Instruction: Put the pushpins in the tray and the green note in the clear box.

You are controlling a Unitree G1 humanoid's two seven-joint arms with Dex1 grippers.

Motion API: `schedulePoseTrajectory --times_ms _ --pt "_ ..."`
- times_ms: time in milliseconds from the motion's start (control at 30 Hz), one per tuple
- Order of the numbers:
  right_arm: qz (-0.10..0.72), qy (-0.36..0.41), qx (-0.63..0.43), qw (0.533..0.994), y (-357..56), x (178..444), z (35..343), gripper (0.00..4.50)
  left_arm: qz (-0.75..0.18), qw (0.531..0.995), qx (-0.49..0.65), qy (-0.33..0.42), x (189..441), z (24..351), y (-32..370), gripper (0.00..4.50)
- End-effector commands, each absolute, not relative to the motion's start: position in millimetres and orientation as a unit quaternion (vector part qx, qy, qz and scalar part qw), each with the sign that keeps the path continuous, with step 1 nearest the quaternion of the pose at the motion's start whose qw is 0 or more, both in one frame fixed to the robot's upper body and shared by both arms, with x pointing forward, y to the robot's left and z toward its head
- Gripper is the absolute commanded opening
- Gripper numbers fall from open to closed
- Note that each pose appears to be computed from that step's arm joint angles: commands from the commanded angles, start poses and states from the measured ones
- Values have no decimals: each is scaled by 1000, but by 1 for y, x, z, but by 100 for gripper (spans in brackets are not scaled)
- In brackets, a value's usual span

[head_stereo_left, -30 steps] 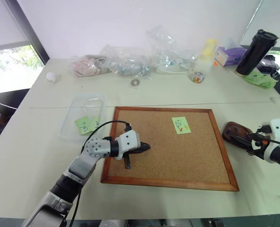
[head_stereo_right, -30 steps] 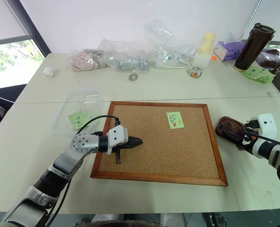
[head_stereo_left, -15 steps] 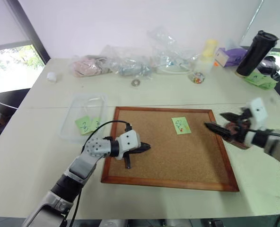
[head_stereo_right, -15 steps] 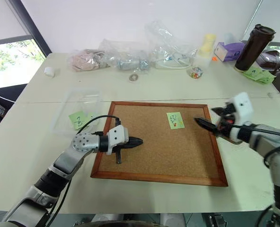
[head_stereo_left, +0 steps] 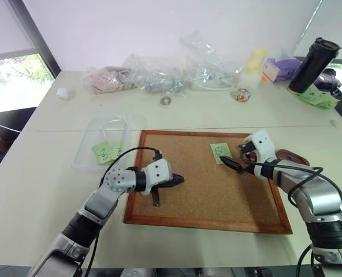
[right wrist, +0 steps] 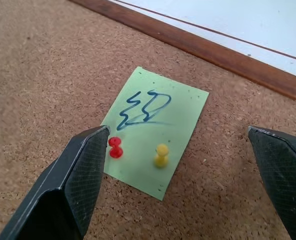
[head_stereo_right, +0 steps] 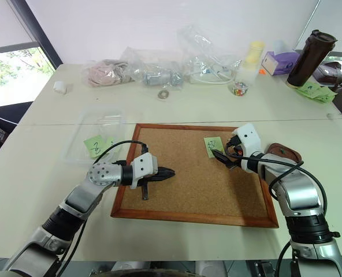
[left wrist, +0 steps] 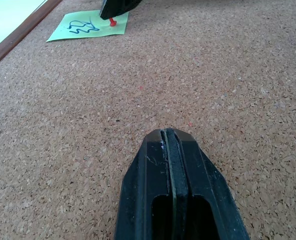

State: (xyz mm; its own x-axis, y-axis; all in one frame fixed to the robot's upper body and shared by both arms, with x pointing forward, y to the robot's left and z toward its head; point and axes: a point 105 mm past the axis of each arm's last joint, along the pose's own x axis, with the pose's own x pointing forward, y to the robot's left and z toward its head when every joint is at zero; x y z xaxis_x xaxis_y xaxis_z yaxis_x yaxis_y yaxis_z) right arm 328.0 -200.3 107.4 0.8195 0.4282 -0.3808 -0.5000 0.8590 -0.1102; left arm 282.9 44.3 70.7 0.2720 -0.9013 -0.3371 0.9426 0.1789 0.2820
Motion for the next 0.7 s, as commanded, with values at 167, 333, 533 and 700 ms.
schedulePoseTrajectory --times_ms 167,333,533,700 --pt "239 146 -92 956 -204 330 119 445 -599 759 228 113 275 41 54 0" --pt "245 121 -37 961 -202 329 139 445 -601 757 228 113 275 41 53 0" --pt "238 125 -39 962 -208 325 142 445 -605 755 228 112 275 41 51 0" --pt "229 148 -79 959 -214 323 125 445 -607 753 229 111 275 41 50 0"
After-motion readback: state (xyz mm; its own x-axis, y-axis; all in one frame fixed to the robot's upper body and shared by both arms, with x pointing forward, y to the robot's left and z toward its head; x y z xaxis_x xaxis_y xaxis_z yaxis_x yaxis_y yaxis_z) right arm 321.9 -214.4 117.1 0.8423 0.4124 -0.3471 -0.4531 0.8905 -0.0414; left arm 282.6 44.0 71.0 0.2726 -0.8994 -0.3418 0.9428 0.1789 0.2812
